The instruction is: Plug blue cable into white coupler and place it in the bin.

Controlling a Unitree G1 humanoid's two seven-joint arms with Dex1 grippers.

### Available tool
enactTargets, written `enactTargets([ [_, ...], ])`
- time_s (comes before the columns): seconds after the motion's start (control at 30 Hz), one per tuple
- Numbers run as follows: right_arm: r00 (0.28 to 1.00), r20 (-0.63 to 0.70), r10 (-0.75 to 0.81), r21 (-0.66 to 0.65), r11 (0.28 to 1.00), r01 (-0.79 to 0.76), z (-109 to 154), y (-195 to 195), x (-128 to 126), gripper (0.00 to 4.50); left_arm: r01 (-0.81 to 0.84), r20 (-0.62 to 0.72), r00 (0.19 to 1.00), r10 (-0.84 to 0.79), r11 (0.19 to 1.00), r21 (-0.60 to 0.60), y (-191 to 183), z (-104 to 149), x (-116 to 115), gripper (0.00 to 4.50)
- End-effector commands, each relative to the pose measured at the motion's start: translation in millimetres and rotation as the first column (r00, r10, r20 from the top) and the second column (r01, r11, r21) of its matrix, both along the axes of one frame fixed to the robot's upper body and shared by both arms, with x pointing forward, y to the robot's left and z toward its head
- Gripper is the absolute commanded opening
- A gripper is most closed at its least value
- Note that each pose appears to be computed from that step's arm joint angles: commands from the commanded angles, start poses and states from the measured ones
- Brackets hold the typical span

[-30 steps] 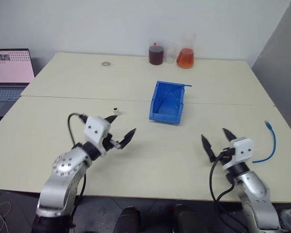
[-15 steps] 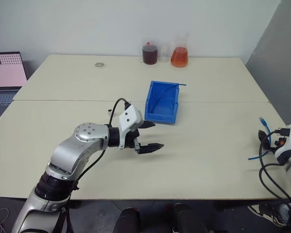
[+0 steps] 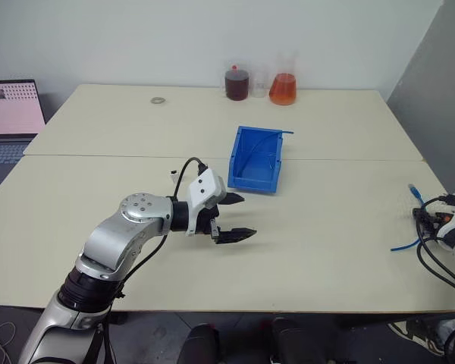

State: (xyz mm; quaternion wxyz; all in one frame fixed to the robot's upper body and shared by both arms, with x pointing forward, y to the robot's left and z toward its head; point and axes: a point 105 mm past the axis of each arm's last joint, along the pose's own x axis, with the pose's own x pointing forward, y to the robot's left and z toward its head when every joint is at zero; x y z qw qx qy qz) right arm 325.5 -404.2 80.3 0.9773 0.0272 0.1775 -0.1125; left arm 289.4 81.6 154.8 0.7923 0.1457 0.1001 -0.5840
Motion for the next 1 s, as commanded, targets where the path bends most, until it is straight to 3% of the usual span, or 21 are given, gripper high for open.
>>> enactTargets([
  [0.03,0.999,0.022,0.032,-0.029,0.999,-0.032,12,0,3,1.86,0.019,0.039,0.999,-0.018,1.000,-0.022,-3,11,-1,4.50],
  [0.27,0.968,0.042,0.249,-0.099,0.965,-0.244,32,25,1,0.07,0.022,0.043,0.999,-0.020,0.999,-0.028,-6,10,0,4.50],
  [0.43,0.876,-0.007,0.482,-0.145,0.866,-0.478,57,56,-6,0.07,0.017,0.040,0.999,-0.016,0.999,-0.030,-2,9,-1,4.50],
  [0.5,0.777,-0.051,0.627,-0.142,0.766,-0.627,65,83,-15,0.07,0.019,0.026,1.000,-0.018,0.999,-0.036,4,9,-4,4.50],
  [0.57,0.629,-0.114,0.769,-0.136,0.615,-0.776,73,117,-28,0.07,0.043,-0.003,0.999,-0.043,0.999,-0.029,14,5,-14,4.50],
  [0.77,0.228,-0.249,0.941,-0.122,0.203,-0.971,71,202,-57,0.07,0.033,-0.058,0.998,-0.028,0.996,0.082,51,-15,-30,4.50],
  [0.87,0.106,-0.248,0.963,-0.171,0.064,-0.983,67,242,-53,0.07,-0.066,-0.044,0.996,0.074,0.985,0.159,80,-28,-26,4.50],
  [1.0,-0.008,-0.201,0.980,-0.222,-0.053,-0.974,58,295,-39,0.07,-0.211,0.012,0.977,0.214,0.950,0.232,118,-44,-23,4.50],
])
